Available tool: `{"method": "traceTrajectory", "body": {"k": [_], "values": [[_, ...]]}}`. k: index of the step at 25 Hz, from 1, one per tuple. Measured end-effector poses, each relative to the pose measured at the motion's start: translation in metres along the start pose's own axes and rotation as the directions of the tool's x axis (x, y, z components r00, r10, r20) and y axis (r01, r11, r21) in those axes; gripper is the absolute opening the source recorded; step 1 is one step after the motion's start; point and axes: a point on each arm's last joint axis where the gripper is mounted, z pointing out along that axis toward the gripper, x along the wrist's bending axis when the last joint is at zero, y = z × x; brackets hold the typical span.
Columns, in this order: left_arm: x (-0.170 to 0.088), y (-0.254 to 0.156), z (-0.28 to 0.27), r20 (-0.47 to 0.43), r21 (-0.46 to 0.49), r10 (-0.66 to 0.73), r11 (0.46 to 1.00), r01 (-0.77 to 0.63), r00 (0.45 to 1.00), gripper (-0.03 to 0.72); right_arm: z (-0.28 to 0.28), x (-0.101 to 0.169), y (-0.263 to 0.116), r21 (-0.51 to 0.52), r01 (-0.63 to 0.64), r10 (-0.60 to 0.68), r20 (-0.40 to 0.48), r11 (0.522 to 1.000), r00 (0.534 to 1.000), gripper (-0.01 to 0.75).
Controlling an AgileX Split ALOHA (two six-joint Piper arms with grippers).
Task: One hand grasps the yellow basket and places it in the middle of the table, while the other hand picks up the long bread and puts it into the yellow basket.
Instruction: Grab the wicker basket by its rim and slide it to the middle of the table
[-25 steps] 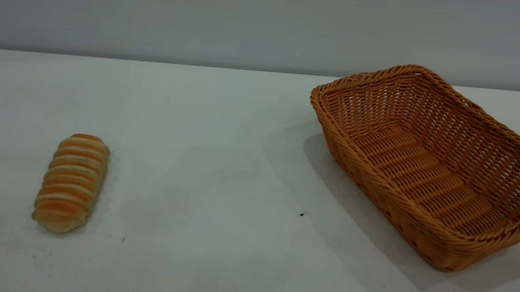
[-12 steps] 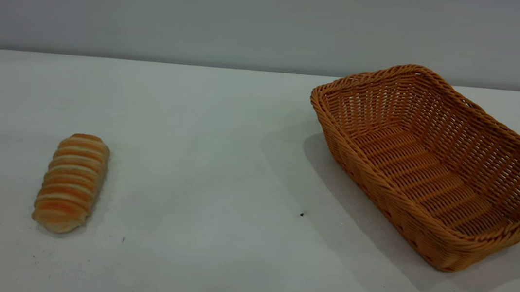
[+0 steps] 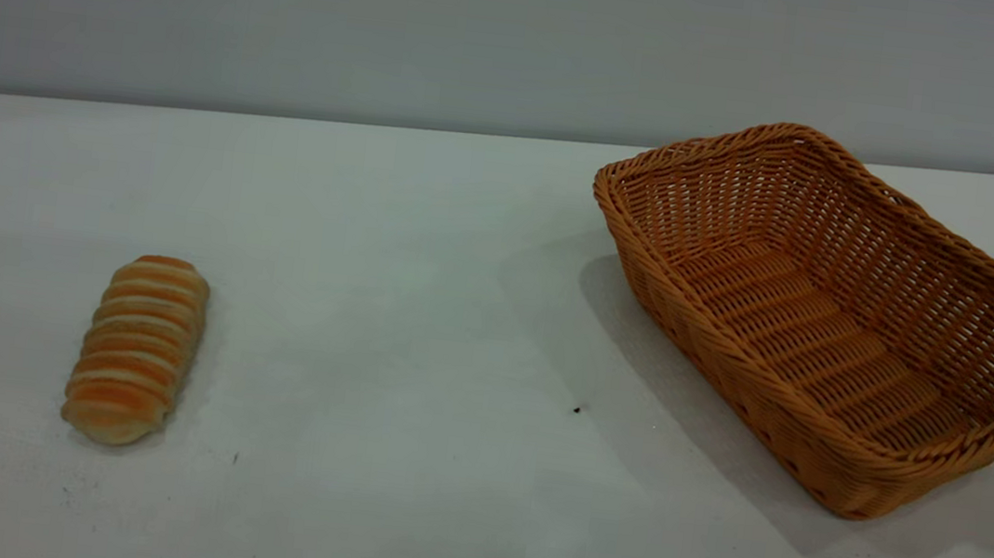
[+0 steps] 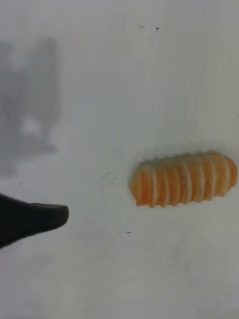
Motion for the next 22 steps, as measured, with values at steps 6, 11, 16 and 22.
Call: {"method": "traceTrajectory", "body": {"k": [6, 11, 16, 22], "values": [[0.0, -0.001, 0.0, -0.003, 0.016, 0.0, 1.0, 0.0, 1.0, 0.54, 0.033, 0.002, 0.01, 0.03, -0.107, 0.107, 0.015, 0.994, 0.994, 0.546], [0.0, -0.002, 0.0, -0.004, 0.018, 0.0, 1.0, 0.0, 1.0, 0.54, 0.057, -0.004, 0.009, 0.05, -0.146, 0.143, 0.055, 0.988, 0.988, 0.546], [0.0, -0.002, 0.0, -0.003, 0.018, 0.011, 1.0, -0.011, 1.0, 0.54, 0.068, -0.007, 0.012, 0.025, -0.152, 0.15, 0.067, 0.988, 0.986, 0.546], [0.0, -0.002, 0.0, -0.003, 0.018, 0.022, 1.0, -0.022, 1.0, 0.54, 0.091, -0.015, 0.011, 0.028, -0.169, 0.165, 0.109, 0.985, 0.98, 0.546]]}}
